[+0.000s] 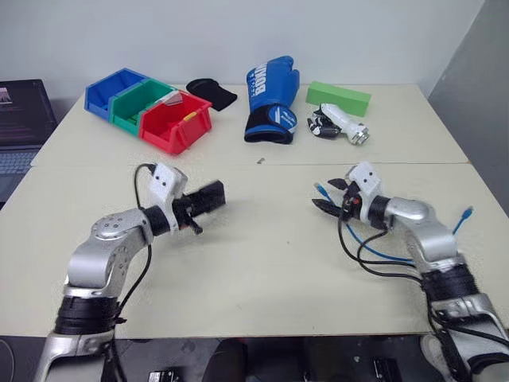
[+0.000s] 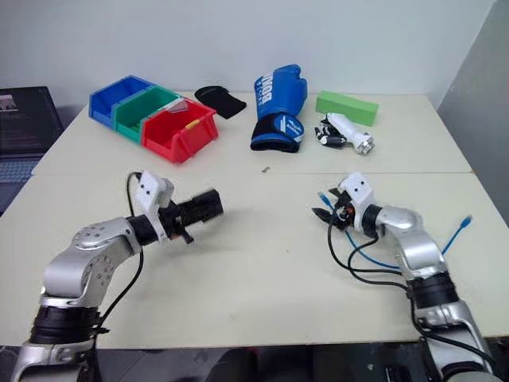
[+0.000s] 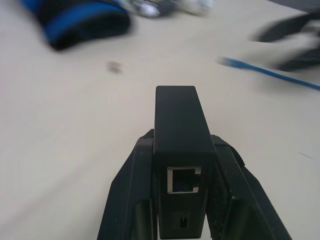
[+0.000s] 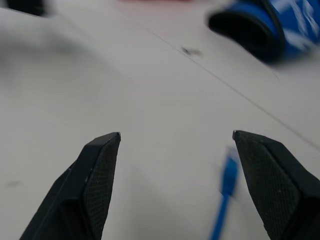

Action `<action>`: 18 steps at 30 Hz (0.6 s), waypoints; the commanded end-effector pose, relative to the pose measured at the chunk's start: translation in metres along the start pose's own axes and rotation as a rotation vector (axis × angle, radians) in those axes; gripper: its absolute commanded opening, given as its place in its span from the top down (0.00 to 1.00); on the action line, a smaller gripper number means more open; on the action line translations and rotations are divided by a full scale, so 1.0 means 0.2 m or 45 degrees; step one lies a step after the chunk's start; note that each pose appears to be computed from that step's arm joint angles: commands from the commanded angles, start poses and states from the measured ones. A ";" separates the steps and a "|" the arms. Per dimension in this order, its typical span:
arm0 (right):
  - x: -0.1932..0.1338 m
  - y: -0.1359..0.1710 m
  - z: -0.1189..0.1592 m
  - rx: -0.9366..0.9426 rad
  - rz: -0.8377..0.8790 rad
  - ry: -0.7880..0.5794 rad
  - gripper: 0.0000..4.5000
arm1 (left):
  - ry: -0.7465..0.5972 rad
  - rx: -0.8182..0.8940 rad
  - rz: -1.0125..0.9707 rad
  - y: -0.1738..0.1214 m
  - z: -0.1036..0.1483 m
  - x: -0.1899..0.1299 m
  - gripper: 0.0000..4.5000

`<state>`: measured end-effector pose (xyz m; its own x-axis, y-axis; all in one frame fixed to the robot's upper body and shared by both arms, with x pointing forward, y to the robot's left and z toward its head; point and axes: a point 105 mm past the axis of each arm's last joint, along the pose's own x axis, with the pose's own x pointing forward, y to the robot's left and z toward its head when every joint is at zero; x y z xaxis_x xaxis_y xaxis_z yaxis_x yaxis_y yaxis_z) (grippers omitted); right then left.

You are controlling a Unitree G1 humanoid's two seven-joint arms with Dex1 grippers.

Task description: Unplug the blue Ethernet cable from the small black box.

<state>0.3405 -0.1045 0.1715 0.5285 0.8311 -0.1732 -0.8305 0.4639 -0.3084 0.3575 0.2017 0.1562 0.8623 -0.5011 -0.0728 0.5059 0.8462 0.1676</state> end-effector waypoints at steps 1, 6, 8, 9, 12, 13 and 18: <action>0.03 0.18 0.15 -0.060 0.233 -0.073 0.18 | -0.162 0.124 0.263 0.13 0.06 -0.02 0.82; 0.12 0.34 0.25 -0.017 0.462 -0.134 0.18 | -0.191 0.153 0.495 0.22 -0.07 -0.04 0.82; 0.17 0.35 0.28 -0.007 0.475 -0.147 0.18 | -0.151 0.094 0.550 0.24 -0.16 -0.05 0.82; 0.18 0.35 0.29 -0.005 0.478 -0.148 0.18 | -0.141 0.084 0.582 0.25 -0.19 -0.06 0.82; 0.19 0.37 0.32 0.018 0.552 -0.147 0.18 | -0.084 0.031 0.619 0.24 -0.30 -0.08 0.82; 0.19 0.38 0.32 0.024 0.565 -0.147 0.18 | -0.073 0.017 0.618 0.24 -0.32 -0.08 0.82; 0.19 0.38 0.33 0.035 0.587 -0.141 0.18 | -0.023 0.012 0.661 0.24 -0.40 -0.12 0.58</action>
<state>0.2894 -0.0202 0.1927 0.1060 0.9734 -0.2034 -0.9823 0.0707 -0.1734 0.3663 0.2614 0.0896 0.9978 -0.0527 0.0399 0.0443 0.9811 0.1881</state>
